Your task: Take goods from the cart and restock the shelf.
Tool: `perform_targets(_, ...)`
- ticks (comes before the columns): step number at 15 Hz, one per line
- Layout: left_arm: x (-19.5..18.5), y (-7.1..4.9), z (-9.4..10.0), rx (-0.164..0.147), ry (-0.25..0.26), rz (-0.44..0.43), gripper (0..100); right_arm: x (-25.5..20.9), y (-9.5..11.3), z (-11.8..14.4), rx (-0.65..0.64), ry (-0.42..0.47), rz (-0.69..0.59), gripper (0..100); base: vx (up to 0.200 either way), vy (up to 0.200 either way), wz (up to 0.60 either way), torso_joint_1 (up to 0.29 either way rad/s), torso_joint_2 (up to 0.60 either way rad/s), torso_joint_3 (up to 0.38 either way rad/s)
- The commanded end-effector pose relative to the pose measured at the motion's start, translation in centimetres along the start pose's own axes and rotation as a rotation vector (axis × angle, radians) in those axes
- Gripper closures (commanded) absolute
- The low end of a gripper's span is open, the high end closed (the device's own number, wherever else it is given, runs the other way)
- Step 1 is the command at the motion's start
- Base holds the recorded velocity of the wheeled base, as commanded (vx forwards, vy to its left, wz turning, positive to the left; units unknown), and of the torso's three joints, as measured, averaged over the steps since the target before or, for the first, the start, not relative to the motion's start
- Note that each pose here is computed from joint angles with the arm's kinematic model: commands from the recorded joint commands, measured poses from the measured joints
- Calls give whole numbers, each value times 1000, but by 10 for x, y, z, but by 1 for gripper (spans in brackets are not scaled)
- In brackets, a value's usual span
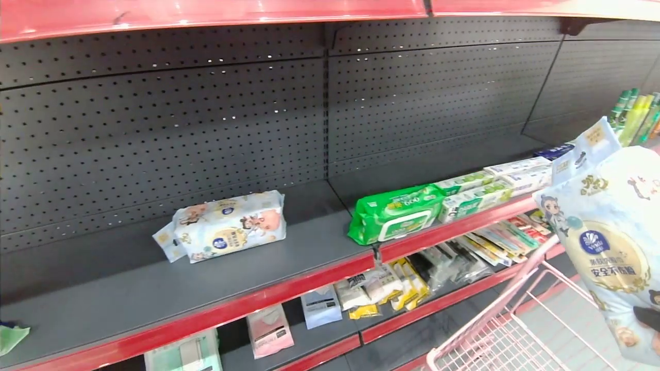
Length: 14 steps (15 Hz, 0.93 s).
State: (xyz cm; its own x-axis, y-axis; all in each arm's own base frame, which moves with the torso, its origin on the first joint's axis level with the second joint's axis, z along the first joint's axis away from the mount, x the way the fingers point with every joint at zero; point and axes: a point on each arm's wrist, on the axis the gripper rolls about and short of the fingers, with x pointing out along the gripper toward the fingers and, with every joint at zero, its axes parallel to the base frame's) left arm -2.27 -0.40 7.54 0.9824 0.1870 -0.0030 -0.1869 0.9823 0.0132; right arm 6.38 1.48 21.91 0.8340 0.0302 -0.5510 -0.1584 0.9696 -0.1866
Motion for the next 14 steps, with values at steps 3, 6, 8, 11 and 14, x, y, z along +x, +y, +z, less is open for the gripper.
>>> perform_targets(3,0,0,0,1,2,1,0,-9,-1,-16,-29,-31,-12,100,0,0,200,1,2,-1)
perform_targets(6,0,0,0,1,2,1,0,-21,-3,-31,-38,-84,-18,100,0,0,0,0,0,0)
perform_targets(8,0,0,0,1,2,1,0,-27,-3,-43,-44,-112,-23,100,0,0,0,0,0,0)
perform_targets(11,0,0,0,1,2,-6,0,-27,-3,-52,-56,-110,-68,100,0,0,200,-1,1,-1)
perform_targets(14,0,-1,0,16,1,-52,0,-28,-4,-54,-62,-114,-83,100,0,0,600,-4,2,7)
